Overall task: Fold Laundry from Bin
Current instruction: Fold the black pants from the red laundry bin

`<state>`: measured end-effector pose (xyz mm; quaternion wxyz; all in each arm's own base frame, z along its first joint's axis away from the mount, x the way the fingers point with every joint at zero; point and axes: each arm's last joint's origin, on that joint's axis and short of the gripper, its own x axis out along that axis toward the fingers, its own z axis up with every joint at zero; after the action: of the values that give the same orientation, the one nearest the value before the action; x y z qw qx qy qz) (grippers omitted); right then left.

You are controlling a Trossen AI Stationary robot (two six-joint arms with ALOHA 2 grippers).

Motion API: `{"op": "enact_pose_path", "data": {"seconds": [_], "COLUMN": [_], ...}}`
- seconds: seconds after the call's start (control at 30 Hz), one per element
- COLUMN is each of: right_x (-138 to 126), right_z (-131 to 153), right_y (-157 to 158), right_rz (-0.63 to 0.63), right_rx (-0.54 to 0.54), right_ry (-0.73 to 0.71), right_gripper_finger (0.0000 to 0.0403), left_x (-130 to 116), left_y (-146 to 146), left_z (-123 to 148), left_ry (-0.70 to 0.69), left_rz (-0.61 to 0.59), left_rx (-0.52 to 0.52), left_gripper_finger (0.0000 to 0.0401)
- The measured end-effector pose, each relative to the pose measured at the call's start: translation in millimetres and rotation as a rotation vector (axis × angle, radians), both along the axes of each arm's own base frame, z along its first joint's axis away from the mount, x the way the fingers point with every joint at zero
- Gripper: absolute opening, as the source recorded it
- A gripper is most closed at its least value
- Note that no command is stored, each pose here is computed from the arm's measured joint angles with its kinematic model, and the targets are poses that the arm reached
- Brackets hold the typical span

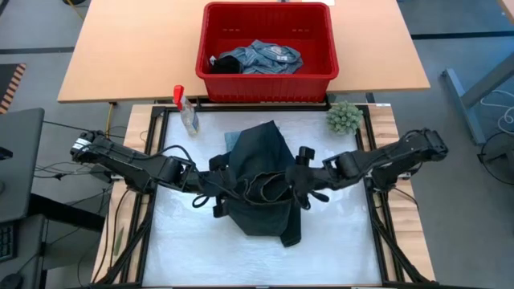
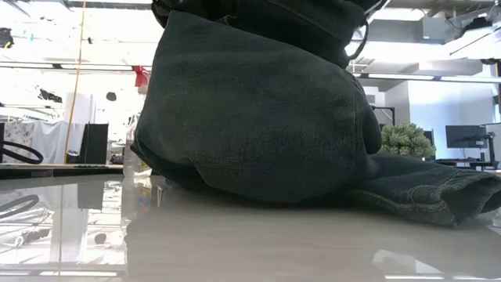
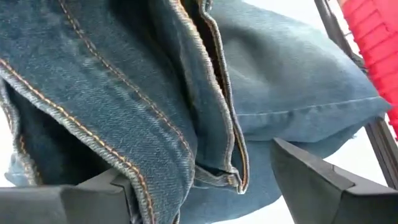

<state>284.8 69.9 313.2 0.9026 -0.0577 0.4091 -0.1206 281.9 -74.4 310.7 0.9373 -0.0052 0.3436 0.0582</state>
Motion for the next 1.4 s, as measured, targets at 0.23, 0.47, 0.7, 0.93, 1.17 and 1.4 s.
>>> {"op": "enact_pose_path", "data": {"seconds": [0.23,0.47,0.7,0.93,1.17,1.4], "right_x": [2,9,9,-1,-27,-59], "right_z": [-11,-27,-25,-10,71,168], "right_y": [-4,-15,-8,-4,-17,-35], "right_rz": [0.086,0.097,0.175,0.228,0.195,0.214], "right_rx": [0.014,0.054,0.117,0.160,0.181,0.088], "right_ry": [0.036,-0.001,-0.008,-0.020,-0.057,-0.192], "right_gripper_finger": [0.0302,0.0299,0.0172,0.0034,0.0035,0.0035], "left_x": [1,4,4,6,5,1], "left_y": [-1,-4,-3,-3,-2,11], "left_z": [1,6,6,8,21,99], "left_ry": [-0.009,-0.057,-0.058,-0.087,-0.107,-0.269], "left_rz": [-0.058,-0.147,-0.147,-0.082,-0.056,0.043], "left_rx": [0.065,0.161,0.184,0.143,0.142,0.133], "left_gripper_finger": [0.0026,0.0027,0.0027,0.0033,0.0123,0.0224]}}
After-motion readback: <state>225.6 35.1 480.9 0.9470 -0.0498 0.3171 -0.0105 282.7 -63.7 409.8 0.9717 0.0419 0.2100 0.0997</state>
